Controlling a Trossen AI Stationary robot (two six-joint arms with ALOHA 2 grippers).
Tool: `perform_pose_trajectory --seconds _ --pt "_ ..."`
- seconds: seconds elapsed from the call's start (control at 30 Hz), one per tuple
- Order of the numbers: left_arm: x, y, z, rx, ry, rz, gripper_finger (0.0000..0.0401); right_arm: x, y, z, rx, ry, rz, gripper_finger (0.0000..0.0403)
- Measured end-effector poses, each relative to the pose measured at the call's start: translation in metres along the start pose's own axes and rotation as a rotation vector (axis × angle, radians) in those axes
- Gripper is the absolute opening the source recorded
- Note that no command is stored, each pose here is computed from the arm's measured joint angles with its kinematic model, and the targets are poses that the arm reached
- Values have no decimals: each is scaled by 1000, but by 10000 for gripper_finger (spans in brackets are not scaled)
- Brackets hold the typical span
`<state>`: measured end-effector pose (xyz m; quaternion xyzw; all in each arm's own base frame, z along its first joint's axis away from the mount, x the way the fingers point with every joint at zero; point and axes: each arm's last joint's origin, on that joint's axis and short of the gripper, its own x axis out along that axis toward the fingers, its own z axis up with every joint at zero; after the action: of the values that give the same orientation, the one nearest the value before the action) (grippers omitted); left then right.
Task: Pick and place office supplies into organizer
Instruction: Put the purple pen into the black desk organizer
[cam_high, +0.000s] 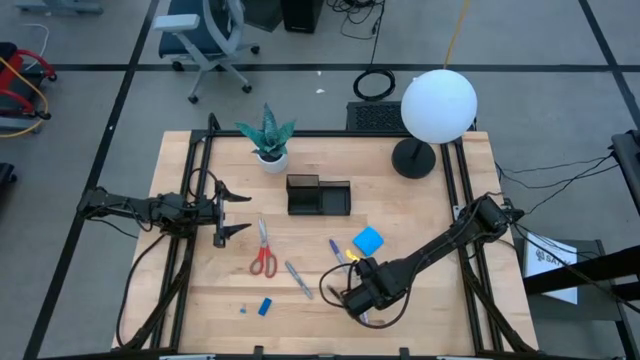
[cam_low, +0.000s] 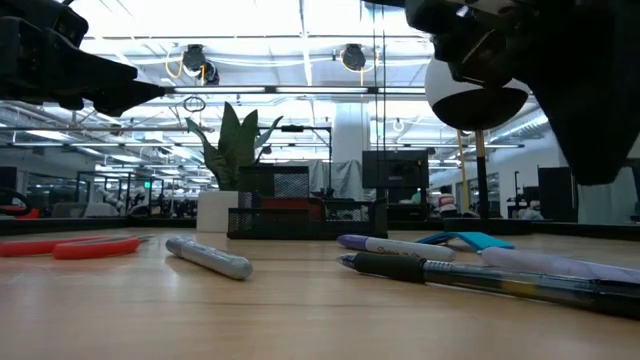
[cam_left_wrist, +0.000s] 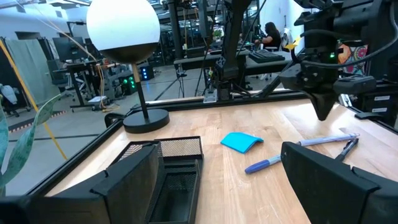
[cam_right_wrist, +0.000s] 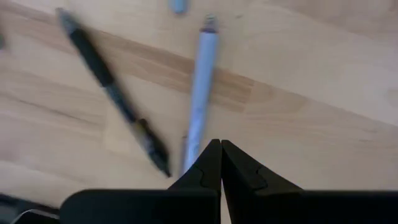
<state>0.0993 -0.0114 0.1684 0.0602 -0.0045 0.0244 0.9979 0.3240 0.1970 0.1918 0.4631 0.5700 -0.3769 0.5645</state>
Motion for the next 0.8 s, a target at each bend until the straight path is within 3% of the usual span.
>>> perform_pose_trajectory --seconds 0.4,0.6,0.8 --pt "0 0 0 0 0 0 347 -3 22 1 -28 -34 229 0" --pt "0 0 0 0 0 0 347 -1 20 2 -80 -33 211 0" --pt "0 0 0 0 0 0 347 11 10 4 -64 55 144 5"
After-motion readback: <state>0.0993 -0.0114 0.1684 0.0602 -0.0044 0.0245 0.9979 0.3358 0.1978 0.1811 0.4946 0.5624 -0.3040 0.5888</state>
